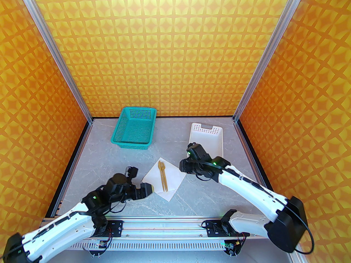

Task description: Place the utensils on the paper napkin and roll it up

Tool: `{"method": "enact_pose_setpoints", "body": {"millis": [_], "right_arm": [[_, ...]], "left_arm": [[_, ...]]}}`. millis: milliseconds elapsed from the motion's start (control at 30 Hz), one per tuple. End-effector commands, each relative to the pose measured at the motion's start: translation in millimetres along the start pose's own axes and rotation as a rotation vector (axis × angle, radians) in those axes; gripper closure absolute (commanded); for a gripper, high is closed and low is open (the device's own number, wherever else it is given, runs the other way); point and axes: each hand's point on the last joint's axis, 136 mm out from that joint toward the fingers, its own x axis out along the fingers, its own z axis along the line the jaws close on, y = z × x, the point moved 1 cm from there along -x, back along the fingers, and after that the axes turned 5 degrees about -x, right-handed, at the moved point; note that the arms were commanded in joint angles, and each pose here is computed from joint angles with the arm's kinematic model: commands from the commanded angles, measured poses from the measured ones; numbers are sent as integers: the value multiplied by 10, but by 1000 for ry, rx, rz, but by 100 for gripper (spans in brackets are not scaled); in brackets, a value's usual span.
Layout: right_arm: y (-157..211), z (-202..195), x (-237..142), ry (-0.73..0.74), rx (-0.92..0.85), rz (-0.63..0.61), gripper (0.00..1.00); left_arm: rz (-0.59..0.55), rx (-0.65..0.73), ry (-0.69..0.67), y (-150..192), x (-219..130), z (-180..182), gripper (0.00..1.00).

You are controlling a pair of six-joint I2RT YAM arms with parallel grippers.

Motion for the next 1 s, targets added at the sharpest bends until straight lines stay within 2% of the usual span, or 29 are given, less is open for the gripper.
{"method": "enact_pose_setpoints", "body": {"millis": [0, 167, 467, 967], "right_arm": [[15, -12, -64, -17, 21, -19, 52], [29, -51, -163, -9, 26, -33, 52], [137, -147, -323, 3, 28, -36, 51], [162, -225, -477, 33, 30, -45, 51]], "left_arm": [[16, -55, 30, 96, 80, -143, 2], [79, -51, 8, 337, 264, -170, 2], [189, -2, -36, 547, 664, -255, 1], [316, -12, -93, 602, 1034, -220, 1]]}}
